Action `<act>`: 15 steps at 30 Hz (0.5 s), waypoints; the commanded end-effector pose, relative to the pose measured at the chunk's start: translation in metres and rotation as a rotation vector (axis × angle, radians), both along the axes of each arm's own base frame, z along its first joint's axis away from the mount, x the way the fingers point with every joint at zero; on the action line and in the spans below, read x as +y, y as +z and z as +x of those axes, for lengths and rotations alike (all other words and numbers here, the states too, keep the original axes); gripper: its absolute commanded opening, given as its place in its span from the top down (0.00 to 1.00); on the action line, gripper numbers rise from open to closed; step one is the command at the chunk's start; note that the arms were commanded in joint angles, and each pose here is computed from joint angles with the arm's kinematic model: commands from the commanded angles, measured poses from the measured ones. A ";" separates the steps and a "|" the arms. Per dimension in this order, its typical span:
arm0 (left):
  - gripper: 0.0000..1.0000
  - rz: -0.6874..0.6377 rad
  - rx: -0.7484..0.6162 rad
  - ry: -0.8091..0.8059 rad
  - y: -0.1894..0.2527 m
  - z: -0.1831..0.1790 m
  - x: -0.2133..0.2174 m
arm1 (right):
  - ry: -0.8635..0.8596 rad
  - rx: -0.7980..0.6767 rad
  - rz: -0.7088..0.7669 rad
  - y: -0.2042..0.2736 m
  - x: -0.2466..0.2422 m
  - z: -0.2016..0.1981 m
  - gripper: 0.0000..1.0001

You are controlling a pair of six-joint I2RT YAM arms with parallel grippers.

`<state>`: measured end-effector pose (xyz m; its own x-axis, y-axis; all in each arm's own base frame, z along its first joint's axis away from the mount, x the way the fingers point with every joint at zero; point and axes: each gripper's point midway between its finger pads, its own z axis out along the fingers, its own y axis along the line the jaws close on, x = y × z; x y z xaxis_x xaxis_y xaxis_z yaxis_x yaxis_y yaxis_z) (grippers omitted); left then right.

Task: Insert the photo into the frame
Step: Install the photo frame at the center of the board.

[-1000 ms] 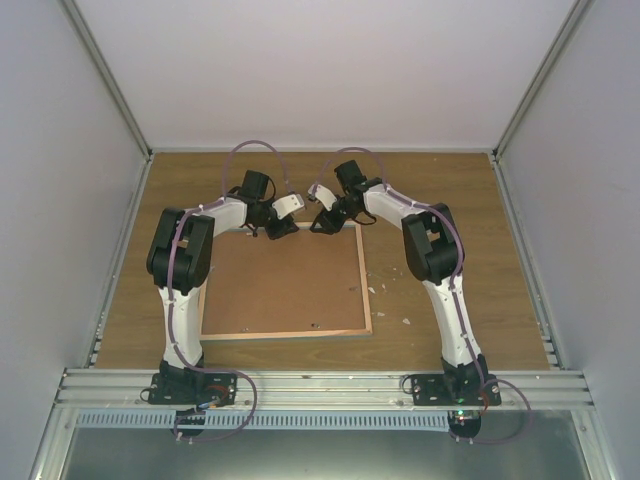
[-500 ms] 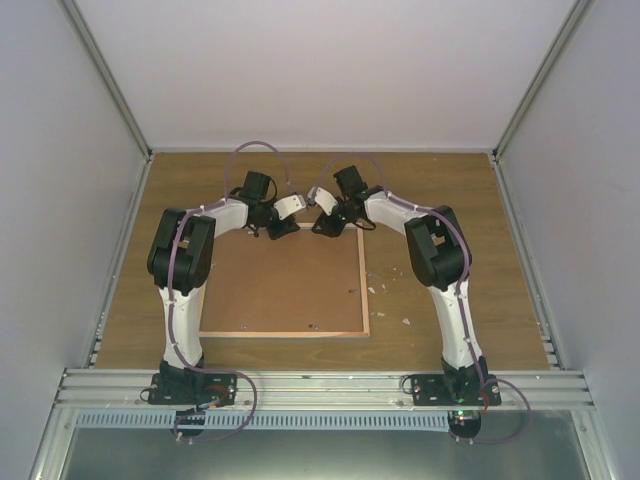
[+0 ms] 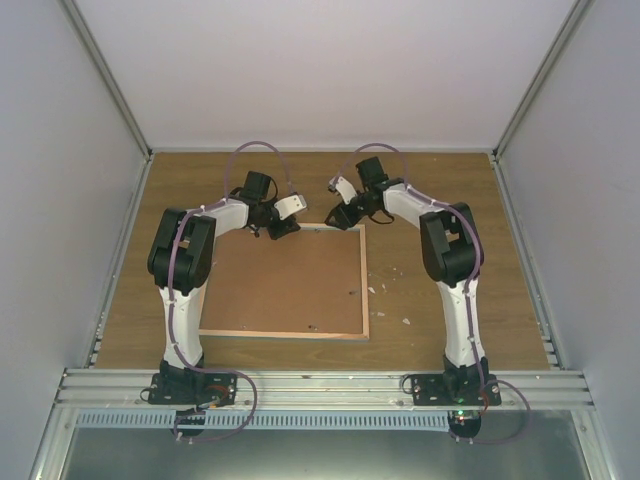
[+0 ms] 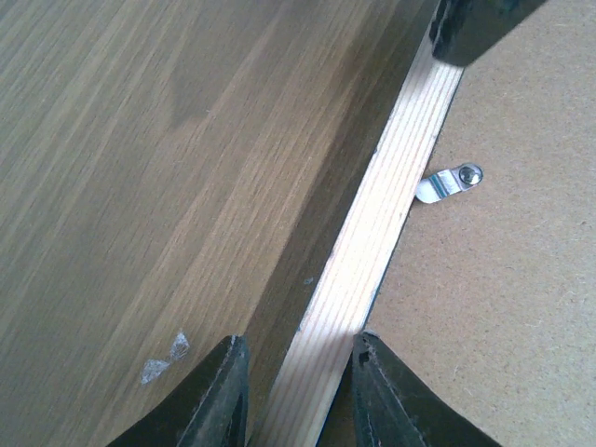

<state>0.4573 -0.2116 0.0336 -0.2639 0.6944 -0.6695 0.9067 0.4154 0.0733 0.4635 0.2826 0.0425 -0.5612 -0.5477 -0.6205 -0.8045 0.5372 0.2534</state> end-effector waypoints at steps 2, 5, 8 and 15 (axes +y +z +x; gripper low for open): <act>0.67 0.083 0.084 0.022 -0.027 -0.016 0.015 | 0.011 0.009 0.069 0.030 0.009 -0.006 0.40; 0.67 0.085 0.086 0.023 -0.027 -0.015 0.015 | 0.035 0.017 0.053 0.025 0.016 -0.011 0.39; 0.67 0.083 0.087 0.022 -0.027 -0.015 0.014 | 0.049 0.031 0.040 0.018 0.024 -0.015 0.35; 0.67 0.082 0.086 0.023 -0.027 -0.013 0.014 | 0.007 0.046 -0.015 -0.002 0.024 -0.008 0.45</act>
<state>0.4574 -0.2115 0.0340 -0.2650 0.6948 -0.6686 0.9067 0.4155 0.0724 0.4481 0.3113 0.0560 -0.5483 -0.5592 -0.6219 -0.8233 0.4915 0.2840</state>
